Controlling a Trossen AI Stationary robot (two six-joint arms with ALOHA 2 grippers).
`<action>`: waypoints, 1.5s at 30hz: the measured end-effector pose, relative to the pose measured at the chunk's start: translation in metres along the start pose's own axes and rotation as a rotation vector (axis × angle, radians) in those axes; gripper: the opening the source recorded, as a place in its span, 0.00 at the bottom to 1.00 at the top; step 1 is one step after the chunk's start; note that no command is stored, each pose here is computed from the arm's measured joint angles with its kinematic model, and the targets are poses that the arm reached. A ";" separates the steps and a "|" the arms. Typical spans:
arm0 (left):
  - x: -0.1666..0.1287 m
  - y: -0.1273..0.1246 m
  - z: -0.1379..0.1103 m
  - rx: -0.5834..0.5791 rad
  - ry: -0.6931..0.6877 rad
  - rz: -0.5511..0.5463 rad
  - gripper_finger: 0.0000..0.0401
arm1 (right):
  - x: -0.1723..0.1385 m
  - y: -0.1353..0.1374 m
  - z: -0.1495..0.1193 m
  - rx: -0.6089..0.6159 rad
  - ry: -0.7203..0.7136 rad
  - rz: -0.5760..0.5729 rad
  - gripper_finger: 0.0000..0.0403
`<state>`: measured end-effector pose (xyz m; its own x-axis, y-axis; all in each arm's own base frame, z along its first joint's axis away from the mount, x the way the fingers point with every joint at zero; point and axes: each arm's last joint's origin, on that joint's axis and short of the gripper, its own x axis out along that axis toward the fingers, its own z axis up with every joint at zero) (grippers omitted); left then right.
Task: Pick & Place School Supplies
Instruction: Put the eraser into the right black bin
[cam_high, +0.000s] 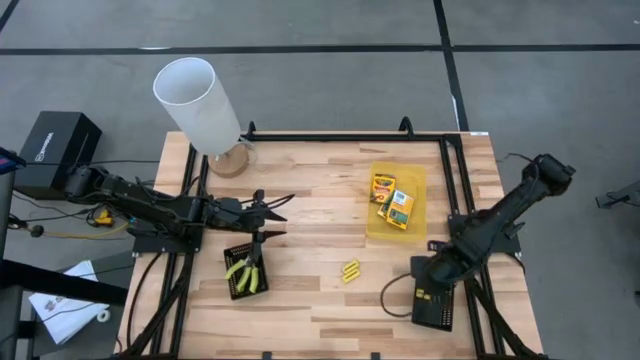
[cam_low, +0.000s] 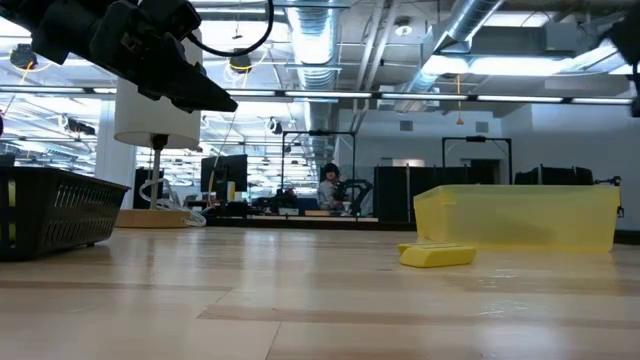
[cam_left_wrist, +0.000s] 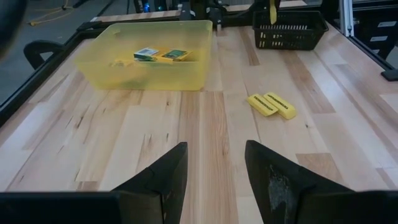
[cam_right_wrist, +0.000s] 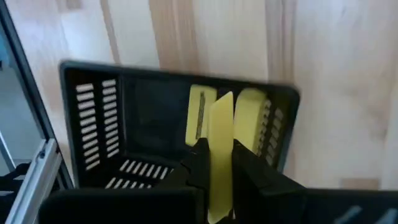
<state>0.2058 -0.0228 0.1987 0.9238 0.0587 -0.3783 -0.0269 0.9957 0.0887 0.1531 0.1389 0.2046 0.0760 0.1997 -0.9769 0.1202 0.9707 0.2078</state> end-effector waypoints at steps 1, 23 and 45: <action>0.000 0.000 0.000 0.000 0.000 0.000 0.39 | 0.002 0.002 -0.004 0.008 -0.003 0.004 0.06; 0.000 0.000 0.002 -0.109 -0.018 0.000 0.39 | 0.054 0.029 -0.026 0.229 -0.019 -0.043 0.40; 0.000 0.000 0.002 -0.138 -0.020 0.000 0.39 | 0.056 0.026 -0.001 0.277 -0.084 0.035 0.45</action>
<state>0.2065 -0.0229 0.2005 0.9311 0.0585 -0.3602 -0.0778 0.9962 -0.0394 0.1596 0.1754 0.1557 0.1651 0.2100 -0.9637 0.3805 0.8879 0.2587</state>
